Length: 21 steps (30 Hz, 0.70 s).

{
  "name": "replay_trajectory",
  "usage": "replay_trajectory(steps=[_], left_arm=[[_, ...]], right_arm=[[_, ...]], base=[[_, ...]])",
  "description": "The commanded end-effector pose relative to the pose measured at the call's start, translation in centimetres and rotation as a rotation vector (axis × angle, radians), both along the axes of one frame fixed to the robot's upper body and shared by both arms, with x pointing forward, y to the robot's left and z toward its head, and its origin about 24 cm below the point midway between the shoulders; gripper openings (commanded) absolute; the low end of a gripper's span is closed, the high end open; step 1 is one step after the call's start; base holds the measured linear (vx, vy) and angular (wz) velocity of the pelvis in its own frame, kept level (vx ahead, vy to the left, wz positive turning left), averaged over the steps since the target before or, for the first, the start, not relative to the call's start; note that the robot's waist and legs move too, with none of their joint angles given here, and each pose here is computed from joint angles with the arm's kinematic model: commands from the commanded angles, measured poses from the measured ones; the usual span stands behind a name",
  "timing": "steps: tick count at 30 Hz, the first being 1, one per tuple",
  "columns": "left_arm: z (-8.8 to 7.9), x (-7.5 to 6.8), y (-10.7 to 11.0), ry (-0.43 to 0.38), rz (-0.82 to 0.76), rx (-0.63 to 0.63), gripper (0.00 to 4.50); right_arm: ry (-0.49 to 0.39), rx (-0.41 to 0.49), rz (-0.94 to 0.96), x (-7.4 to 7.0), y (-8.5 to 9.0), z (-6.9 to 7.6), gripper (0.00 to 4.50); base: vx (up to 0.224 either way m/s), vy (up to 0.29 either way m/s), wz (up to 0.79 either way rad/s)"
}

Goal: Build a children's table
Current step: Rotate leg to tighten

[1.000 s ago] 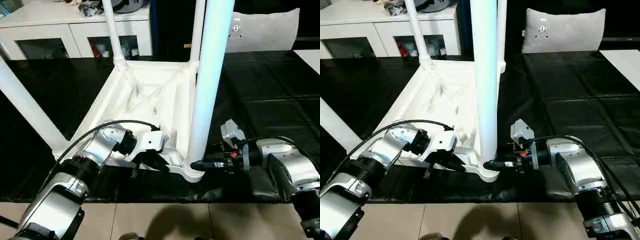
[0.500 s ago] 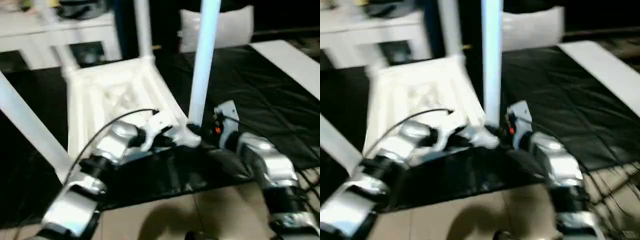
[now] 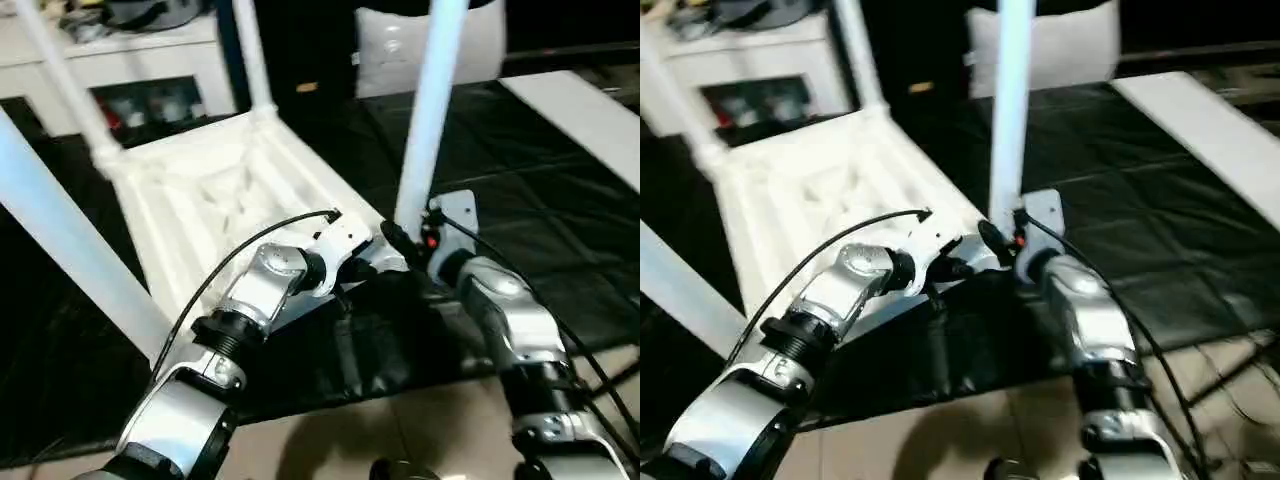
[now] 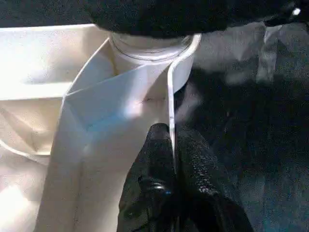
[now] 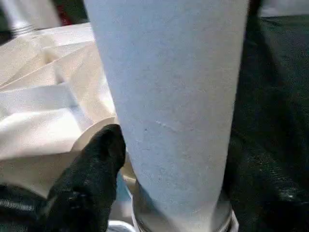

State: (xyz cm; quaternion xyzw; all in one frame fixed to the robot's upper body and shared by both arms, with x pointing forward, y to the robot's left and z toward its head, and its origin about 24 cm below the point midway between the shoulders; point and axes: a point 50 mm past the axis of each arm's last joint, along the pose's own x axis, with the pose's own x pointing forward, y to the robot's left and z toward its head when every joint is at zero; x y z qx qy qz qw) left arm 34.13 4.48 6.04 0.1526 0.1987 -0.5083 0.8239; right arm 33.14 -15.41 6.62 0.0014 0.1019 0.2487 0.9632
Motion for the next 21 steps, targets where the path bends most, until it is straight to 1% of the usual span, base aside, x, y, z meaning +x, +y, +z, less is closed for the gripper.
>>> replay_trajectory(steps=[1,3,4,5,6,7,9,11,13,14,16,17,18,20,21], left_arm=[[1.6,0.2,-0.3,-0.068,-0.051,-0.046,0.0],[1.3,-0.2,0.5,-0.065,-0.105,-0.037,0.0],[1.0,-0.5,1.3,-0.056,-0.154,-0.023,0.0],[1.0,-0.5,1.4,-0.055,-0.161,-0.022,0.0],[0.8,-0.7,2.0,-0.051,-0.189,-0.007,0.0],[0.7,-0.9,2.6,-0.054,-0.236,0.012,0.0],[0.6,-1.1,3.2,-0.04,-0.28,0.022,0.0],[0.5,-1.5,4.0,-0.033,-0.355,0.037,0.0],[0.5,-1.7,4.3,-0.028,-0.393,0.045,0.0],[0.5,-2.2,5.0,-0.021,-0.473,0.062,0.0],[0.5,-2.6,5.6,-0.005,-0.545,0.07,0.0],[0.4,-2.8,5.9,0.016,-0.583,0.079,0.0],[0.4,-2.8,5.9,0.018,-0.587,0.079,0.0],[0.4,-3.0,6.1,0.037,-0.638,0.092,0.0],[0.5,-3.1,6.2,0.04,-0.657,0.098,0.0]], right_arm=[[-0.02,0.011,0.054,-0.3,0.2,0.1,3.44],[-0.038,0.002,0.126,-0.7,-0.6,0.5,3.63],[-0.052,-0.016,0.224,-1.2,-1.2,0.9,3.63],[-0.053,-0.019,0.236,-1.3,-1.3,1.0,3.74],[-0.053,-0.033,0.306,-1.7,-1.5,1.2,3.74],[-0.051,-0.052,0.386,-2.2,-1.8,1.4,3.95],[-0.053,-0.075,0.447,-2.5,-2.1,1.6,4.06],[-0.05,-0.094,0.53,-2.8,-2.2,1.8,4.06],[-0.044,-0.096,0.577,-3.0,-2.2,1.9,4.06],[-0.035,-0.103,0.672,-3.4,-2.1,2.0,4.06],[-0.037,-0.109,0.736,-3.6,-2.0,2.0,4.06],[-0.017,-0.094,0.775,-3.8,-2.0,1.8,3.8],[-0.015,-0.093,0.779,-3.8,-2.0,1.8,3.72],[0.01,-0.078,0.853,-4.1,-1.7,1.7,3.67],[0.021,-0.076,0.883,-4.2,-1.6,1.6,3.53]], base=[[0.0,0.0,0.0],[0.0,0.0,0.0],[0.0,0.0,0.0],[0.0,0.0,0.0],[0.0,0.0,0.0],[0.0,0.0,0.0],[0.0,0.0,0.0],[0.0,0.0,0.0],[0.0,0.0,0.0],[0.0,0.0,0.0],[0.0,0.0,0.0],[0.0,0.0,0.0],[0.0,0.0,0.0],[0.0,0.0,0.0],[0.0,0.0,0.0]])
